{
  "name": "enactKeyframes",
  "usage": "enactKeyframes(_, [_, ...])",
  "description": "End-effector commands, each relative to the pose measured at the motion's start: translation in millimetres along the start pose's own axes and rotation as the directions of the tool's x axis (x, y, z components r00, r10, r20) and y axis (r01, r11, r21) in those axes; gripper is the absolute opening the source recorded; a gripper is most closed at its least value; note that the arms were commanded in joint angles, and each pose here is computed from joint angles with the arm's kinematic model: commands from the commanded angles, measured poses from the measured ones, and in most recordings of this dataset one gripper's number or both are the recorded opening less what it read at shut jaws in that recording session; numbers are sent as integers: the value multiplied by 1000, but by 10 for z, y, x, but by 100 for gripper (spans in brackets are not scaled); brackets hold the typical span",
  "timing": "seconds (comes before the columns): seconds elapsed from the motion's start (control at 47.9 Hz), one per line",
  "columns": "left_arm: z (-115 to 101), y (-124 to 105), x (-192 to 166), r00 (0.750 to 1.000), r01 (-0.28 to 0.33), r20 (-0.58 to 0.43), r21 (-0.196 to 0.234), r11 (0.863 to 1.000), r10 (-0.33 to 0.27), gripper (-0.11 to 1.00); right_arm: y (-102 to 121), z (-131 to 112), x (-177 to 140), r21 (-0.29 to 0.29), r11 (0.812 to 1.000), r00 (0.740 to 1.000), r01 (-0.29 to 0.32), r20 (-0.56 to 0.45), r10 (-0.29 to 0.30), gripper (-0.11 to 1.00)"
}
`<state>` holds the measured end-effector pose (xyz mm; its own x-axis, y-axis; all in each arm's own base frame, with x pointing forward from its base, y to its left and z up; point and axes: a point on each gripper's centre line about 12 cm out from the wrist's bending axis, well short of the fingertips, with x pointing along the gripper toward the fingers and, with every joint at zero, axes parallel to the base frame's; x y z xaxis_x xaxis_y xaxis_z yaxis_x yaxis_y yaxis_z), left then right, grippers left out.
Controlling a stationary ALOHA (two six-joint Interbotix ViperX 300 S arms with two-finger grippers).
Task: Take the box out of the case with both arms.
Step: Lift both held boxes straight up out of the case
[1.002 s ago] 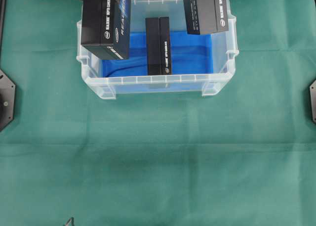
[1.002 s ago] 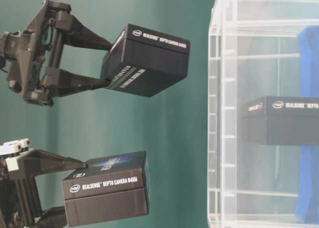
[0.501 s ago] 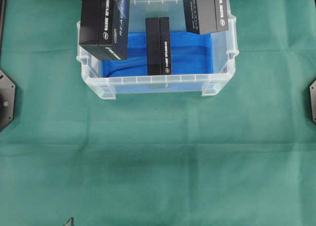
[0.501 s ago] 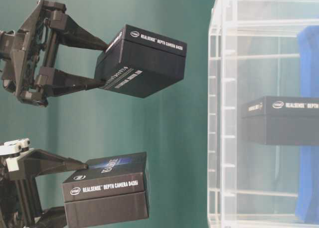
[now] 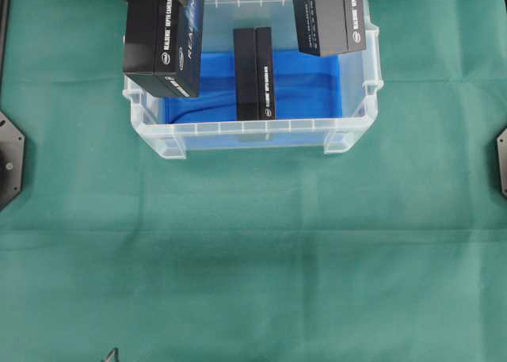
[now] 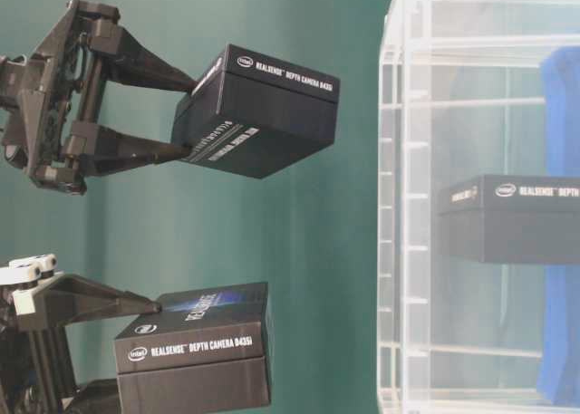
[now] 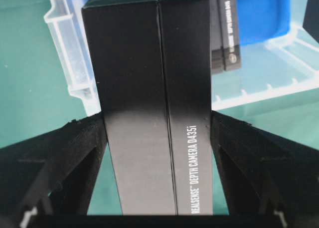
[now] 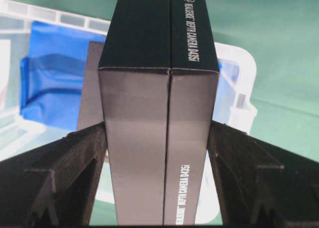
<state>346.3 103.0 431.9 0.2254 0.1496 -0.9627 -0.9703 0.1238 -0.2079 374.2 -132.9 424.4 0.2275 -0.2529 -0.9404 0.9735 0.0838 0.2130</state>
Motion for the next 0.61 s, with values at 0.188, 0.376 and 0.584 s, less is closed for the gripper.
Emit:
enactKeyframes(0.188, [1, 13, -153, 999, 41, 19, -1, 999, -41, 63, -57, 10, -268, 8, 998, 998, -62, 27, 62, 66])
enactKeyframes(0.376, [1, 8, -146, 999, 41, 17, -1, 999, -41, 63, -57, 7, -263, 6, 998, 998, -61, 25, 61, 66])
enactKeyframes(0.584, [1, 12, -148, 999, 41, 19, -1, 999, -41, 63, -57, 7, -263, 7, 998, 998, -61, 25, 61, 66])
